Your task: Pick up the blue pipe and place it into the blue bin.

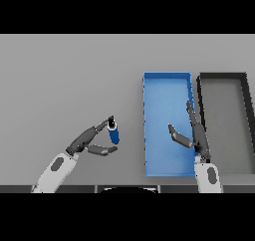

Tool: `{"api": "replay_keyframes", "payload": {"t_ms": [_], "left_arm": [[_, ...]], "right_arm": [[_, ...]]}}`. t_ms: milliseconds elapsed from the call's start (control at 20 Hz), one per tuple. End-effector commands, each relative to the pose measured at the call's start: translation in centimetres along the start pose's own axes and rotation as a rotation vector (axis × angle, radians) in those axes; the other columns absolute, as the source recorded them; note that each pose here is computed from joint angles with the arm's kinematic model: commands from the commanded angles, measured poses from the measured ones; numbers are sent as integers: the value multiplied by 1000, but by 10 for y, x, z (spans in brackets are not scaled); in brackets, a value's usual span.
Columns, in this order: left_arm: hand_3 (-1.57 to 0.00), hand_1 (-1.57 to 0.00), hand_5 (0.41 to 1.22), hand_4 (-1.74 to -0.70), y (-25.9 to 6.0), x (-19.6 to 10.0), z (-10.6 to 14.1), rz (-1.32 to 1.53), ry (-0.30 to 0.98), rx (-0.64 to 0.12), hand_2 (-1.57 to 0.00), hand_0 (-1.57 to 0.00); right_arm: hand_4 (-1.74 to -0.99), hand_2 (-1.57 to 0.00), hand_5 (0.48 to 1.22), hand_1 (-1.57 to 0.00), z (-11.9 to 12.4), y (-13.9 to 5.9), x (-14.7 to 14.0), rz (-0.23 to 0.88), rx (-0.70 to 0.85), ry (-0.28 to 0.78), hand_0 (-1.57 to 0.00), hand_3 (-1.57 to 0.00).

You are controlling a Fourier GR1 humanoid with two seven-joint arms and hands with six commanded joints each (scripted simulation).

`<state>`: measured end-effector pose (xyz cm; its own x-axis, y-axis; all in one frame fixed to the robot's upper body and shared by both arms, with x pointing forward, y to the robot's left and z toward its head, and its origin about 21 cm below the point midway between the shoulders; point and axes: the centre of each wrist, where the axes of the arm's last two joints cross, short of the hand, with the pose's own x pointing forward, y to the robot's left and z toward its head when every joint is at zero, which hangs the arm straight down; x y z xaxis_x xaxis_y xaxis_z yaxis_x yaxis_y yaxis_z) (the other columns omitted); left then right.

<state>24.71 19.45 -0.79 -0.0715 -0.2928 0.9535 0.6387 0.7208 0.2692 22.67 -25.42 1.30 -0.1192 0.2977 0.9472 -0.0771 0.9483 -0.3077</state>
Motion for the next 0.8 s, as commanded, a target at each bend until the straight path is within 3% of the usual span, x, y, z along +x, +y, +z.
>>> {"api": "replay_keyframes", "payload": {"t_ms": [0,300,450,550,650,700,750], "left_arm": [[1,1,460,-1145,-1,-1,-6,0,4,-4,1,1],[1,1,418,-1051,-19,-9,-30,-52,34,-4,1,1],[1,1,441,-1090,-23,-8,-40,2,-1,-20,1,1],[-40,0,502,-1140,-28,-11,-43,46,-34,-21,-54,1],[-276,-156,613,-1243,-33,-12,-47,110,-47,-6,-308,-10],[-535,-319,735,-1281,-34,-11,-49,142,-62,2,-485,-125],[-742,-547,832,-1369,-37,-11,-50,156,-72,3,-689,-359]], "right_arm": [[-1205,1,625,1,2,-2,0,1,-4,-4,1,1],[-1221,1,645,1,3,-4,-1,0,0,-7,1,1],[-1205,1,649,1,1,-4,0,19,-9,-2,1,1],[-1210,1,653,1,3,-5,-3,14,-1,-3,1,1],[-1217,1,655,1,4,-7,-3,9,-2,-20,1,1],[-1220,1,656,1,6,-9,-3,10,-5,-19,1,1],[-1220,1,656,1,3,-9,-3,10,-6,-6,1,1]]}}
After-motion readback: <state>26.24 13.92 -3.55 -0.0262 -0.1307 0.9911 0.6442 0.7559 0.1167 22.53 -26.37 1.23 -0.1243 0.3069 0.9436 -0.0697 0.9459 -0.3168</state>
